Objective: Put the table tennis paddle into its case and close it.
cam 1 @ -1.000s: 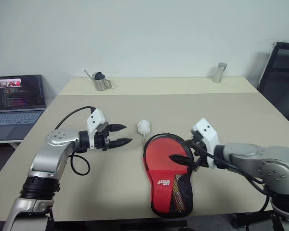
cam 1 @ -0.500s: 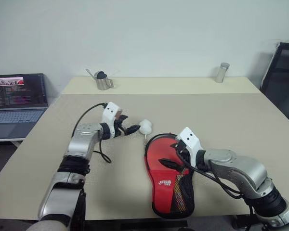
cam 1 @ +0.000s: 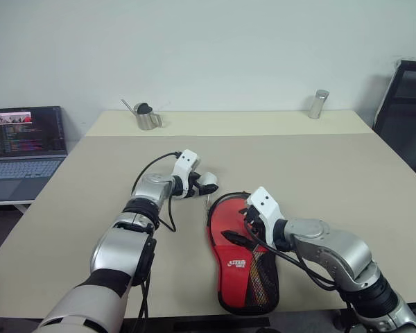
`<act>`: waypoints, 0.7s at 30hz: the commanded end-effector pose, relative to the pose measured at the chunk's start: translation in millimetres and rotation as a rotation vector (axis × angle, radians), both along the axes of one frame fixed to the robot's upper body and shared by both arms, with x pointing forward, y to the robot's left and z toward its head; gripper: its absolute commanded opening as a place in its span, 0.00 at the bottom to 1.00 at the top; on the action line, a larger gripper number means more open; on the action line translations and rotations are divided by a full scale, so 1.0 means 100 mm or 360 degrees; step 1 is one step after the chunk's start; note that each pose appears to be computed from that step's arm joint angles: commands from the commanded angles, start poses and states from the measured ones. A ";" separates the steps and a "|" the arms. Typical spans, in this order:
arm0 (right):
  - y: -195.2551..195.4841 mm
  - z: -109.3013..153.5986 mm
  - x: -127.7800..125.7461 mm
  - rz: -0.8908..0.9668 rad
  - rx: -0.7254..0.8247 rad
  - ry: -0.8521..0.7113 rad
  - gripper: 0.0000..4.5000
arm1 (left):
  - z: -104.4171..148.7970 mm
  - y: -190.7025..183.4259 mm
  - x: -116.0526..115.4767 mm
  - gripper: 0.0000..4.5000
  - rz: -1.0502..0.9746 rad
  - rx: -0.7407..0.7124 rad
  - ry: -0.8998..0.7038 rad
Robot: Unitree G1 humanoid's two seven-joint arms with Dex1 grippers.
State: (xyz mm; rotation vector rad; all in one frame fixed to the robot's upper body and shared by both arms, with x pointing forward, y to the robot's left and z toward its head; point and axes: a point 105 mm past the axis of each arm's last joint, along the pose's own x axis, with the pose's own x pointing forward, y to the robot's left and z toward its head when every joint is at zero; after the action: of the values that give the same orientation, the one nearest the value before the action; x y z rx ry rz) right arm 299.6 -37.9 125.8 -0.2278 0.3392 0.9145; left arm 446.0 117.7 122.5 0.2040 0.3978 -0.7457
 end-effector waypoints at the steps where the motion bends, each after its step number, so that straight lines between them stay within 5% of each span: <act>1: 0.00 0.11 0.00 -0.0014 0.0038 -0.0079 1.00 | 0.07 -0.09 0.02 0.99 -0.0056 0.0041 -0.0039; 6: 0.01 0.12 0.01 -0.0041 0.0055 -0.0098 1.00 | -0.02 -0.16 -0.02 0.99 -0.0103 0.0034 -0.0008; 8: 0.01 0.12 0.03 -0.0056 0.0057 -0.0110 1.00 | -0.02 -0.15 -0.02 0.91 -0.0088 0.0031 -0.0022; 18: -0.01 0.10 0.17 -0.0152 0.0087 -0.0101 1.00 | -0.04 0.05 -0.02 0.15 -0.0025 -0.0016 -0.0051; 21: -0.03 -0.02 0.23 -0.0172 0.0035 -0.0081 1.00 | -0.03 0.12 -0.03 0.06 -0.0013 -0.0035 -0.0063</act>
State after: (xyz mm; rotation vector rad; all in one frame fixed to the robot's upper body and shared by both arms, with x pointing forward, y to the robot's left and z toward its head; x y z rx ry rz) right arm 319.0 -41.9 116.7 -0.1975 0.3363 0.8041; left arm 440.8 119.4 111.6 0.1948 0.3790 -0.7731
